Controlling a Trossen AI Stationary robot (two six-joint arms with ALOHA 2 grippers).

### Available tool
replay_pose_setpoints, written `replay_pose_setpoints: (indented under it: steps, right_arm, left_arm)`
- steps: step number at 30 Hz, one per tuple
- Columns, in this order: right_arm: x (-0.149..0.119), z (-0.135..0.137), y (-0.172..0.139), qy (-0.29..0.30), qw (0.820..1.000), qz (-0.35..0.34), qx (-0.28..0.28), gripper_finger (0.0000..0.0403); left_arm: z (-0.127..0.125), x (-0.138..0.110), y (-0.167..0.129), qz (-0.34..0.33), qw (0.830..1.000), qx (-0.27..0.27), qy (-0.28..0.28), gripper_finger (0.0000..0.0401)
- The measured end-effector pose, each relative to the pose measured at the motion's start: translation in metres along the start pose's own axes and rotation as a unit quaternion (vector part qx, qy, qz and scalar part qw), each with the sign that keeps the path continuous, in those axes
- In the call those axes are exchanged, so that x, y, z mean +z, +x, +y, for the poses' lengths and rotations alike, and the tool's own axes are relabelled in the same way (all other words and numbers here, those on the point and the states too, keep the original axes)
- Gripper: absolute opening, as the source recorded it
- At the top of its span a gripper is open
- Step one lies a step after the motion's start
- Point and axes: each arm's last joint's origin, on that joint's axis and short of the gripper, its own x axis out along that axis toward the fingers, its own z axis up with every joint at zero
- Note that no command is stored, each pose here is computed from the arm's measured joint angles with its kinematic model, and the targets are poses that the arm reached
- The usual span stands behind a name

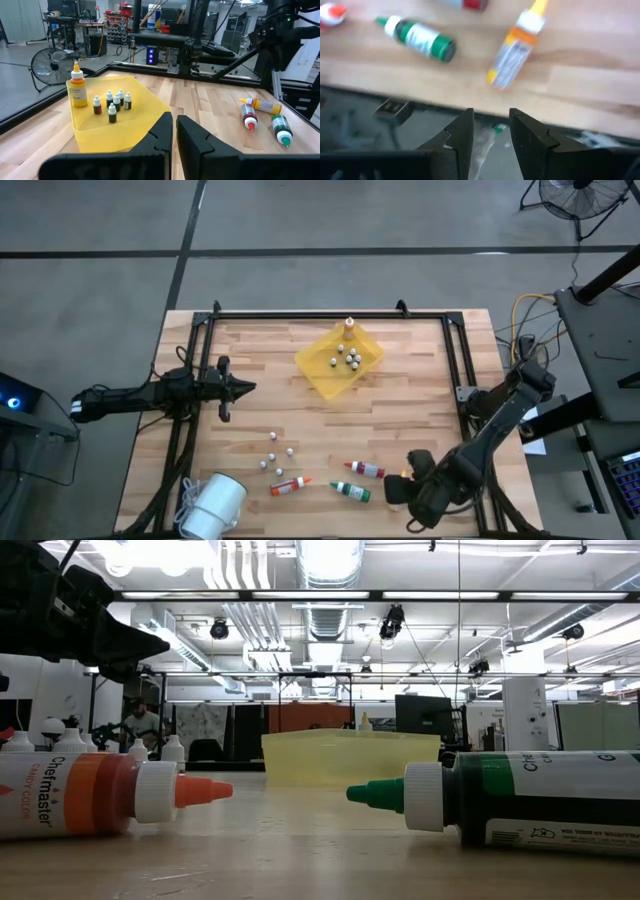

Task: Pick & Place food coloring
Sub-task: Put the large yellow food coloring bottle into the yellow bin

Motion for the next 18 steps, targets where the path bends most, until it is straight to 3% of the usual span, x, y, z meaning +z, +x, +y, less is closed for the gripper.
replay_pose_setpoints:
  steps: [5, 18]
  right_arm:
    - [0.001, 0.01, -0.002, 0.008, 0.999, -0.036, -0.036, 0.0114]
    - [0.016, 0.018, 0.014, 0.041, 0.994, -0.047, -0.091, 0.0106]
  left_arm:
    - [0.0, 0.0, 0.0, 0.0, 1.0, 0.0, 0.0, 0.0]
    - [0.0, 0.0, 0.0, 0.0, 1.0, 0.0, 0.0, 0.0]
